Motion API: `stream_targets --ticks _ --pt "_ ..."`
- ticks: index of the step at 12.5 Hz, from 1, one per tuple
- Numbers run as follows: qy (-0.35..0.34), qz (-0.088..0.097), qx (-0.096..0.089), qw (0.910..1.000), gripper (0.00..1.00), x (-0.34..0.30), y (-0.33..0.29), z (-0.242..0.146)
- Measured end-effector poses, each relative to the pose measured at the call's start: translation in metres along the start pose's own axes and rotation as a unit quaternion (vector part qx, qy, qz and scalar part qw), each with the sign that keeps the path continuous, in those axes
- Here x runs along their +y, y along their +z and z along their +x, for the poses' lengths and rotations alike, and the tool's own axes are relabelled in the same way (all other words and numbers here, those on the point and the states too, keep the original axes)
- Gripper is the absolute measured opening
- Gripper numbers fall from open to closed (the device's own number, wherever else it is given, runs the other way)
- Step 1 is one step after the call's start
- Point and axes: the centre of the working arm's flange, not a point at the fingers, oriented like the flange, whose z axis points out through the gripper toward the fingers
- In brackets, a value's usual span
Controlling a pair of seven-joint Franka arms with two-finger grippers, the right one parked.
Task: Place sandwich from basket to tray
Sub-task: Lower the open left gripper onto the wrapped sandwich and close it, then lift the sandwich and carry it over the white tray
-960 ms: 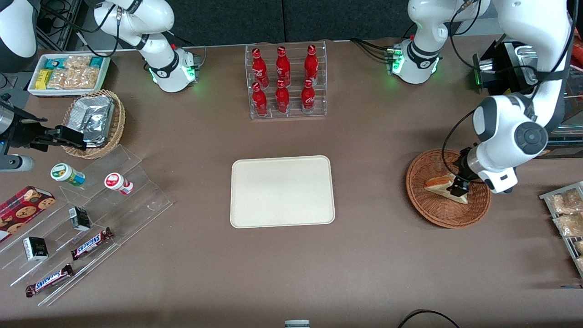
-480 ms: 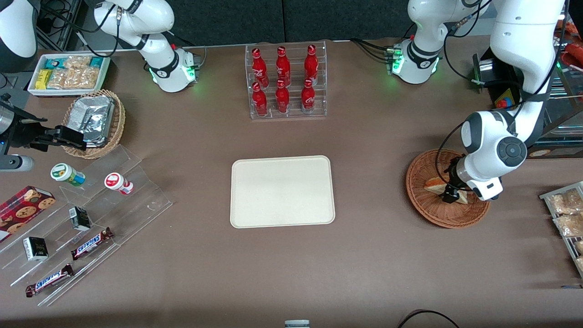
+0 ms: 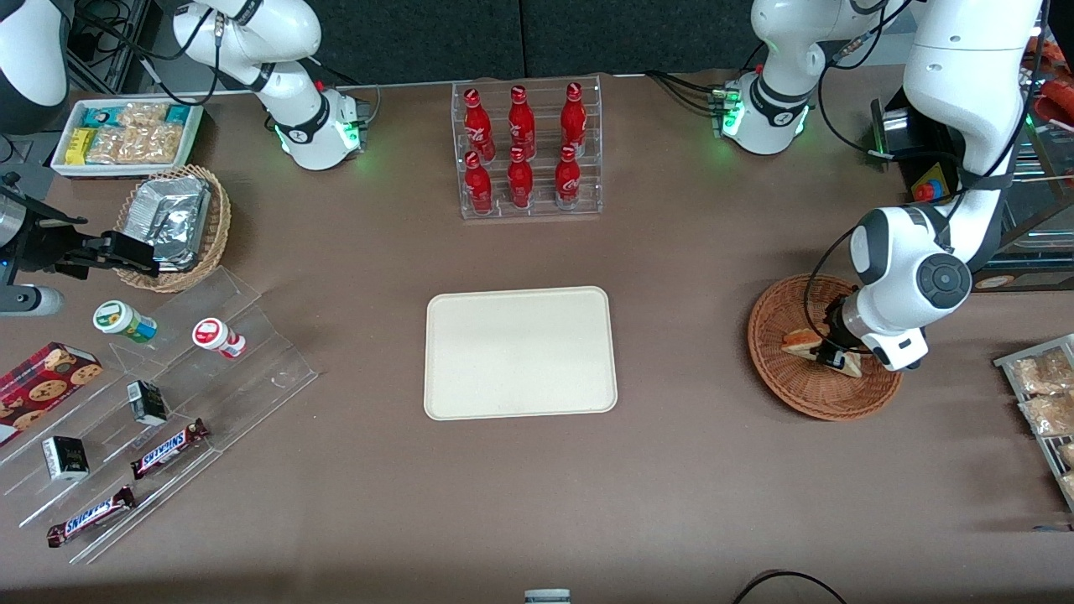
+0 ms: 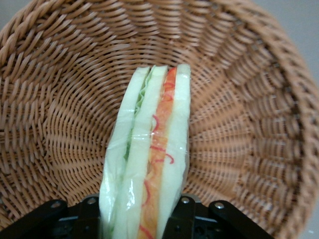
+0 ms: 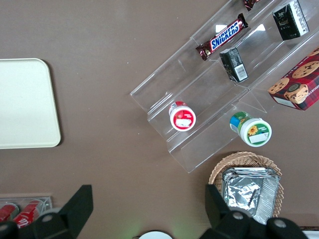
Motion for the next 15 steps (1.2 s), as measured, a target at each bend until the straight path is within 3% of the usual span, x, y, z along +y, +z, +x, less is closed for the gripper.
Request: stream_targets --ticks 2,4,5,7,9,13,15 --pt "0.014 0.016 -0.005 0.9998 0.35 0.015 -0.032 -0.013" --pt "0.042 0.044 -0.011 0.9981 0.31 0.042 -0.088 -0.054" --pt "0.053 0.047 -0.01 0.9974 0.25 0.057 -0.117 -0.083" --pt "0.067 0.034 -0.013 0.9971 0.2 0.077 -0.157 -0.147" --pt "0.096 0.016 -0.038 0.9945 0.2 0.086 -0.172 -0.215" --pt "0.189 0.022 -0.047 0.9806 0.2 0.101 -0.143 -0.354" --pt "0.229 0.016 -0.047 0.9723 0.2 0.111 -0.118 -0.414"
